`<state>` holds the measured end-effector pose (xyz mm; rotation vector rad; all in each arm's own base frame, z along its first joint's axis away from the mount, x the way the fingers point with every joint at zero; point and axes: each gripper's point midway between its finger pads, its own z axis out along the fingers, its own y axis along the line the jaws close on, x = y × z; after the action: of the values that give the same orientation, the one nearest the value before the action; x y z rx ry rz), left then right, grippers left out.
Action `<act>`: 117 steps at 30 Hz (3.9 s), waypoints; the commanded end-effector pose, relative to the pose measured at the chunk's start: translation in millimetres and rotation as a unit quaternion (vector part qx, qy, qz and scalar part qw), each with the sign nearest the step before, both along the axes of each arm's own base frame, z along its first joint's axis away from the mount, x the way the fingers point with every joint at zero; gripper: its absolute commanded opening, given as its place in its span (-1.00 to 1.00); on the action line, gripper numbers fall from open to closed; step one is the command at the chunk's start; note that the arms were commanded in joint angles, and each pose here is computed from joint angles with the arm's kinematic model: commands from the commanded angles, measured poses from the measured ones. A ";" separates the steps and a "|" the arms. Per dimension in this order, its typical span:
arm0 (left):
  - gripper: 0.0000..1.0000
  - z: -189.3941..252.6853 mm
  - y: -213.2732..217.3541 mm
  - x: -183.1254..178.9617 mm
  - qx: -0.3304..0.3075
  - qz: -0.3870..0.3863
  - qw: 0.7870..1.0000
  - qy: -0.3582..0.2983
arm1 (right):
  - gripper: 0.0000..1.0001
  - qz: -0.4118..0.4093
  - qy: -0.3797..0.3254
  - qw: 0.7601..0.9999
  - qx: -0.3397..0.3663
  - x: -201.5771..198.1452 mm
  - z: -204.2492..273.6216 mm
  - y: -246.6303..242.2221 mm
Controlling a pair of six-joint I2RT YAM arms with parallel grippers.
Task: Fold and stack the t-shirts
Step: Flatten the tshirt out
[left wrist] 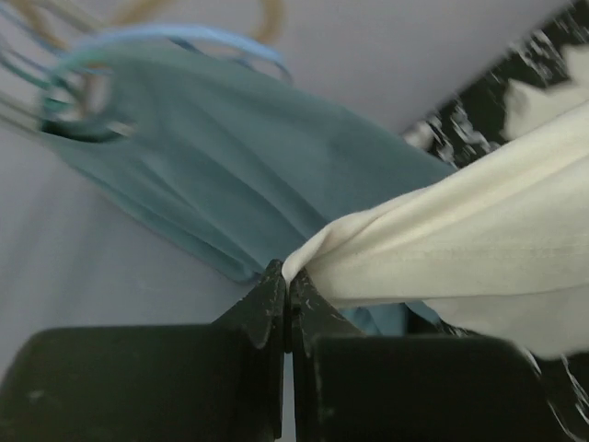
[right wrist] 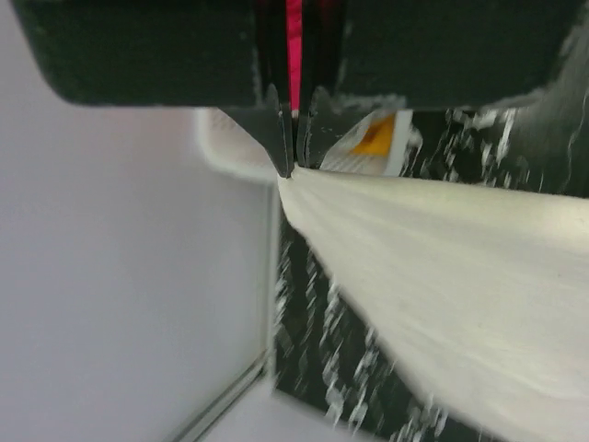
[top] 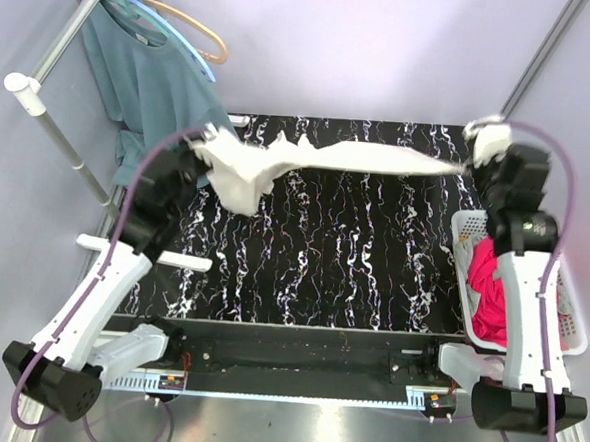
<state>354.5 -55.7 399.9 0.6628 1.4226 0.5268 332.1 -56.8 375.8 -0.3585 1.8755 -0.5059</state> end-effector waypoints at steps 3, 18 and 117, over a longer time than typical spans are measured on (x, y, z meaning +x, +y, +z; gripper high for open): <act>-1.00 -123.0 -5.4 -51.6 0.036 -0.042 0.986 0.159 | -1.00 0.003 0.105 0.994 0.023 -46.0 -108.4 3.9; -1.00 -136.3 -15.6 -103.2 0.089 -0.099 0.967 0.217 | -1.00 0.017 0.105 0.994 0.017 -70.2 -74.8 7.8; -1.00 -196.6 -26.7 -113.6 0.063 -0.148 0.952 0.260 | -1.00 -0.015 0.066 0.998 0.001 -87.5 -105.7 -3.3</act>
<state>267.5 -78.6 191.6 1.1411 1.7592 0.2772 261.0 -54.7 258.9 -0.3894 2.0755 -0.4635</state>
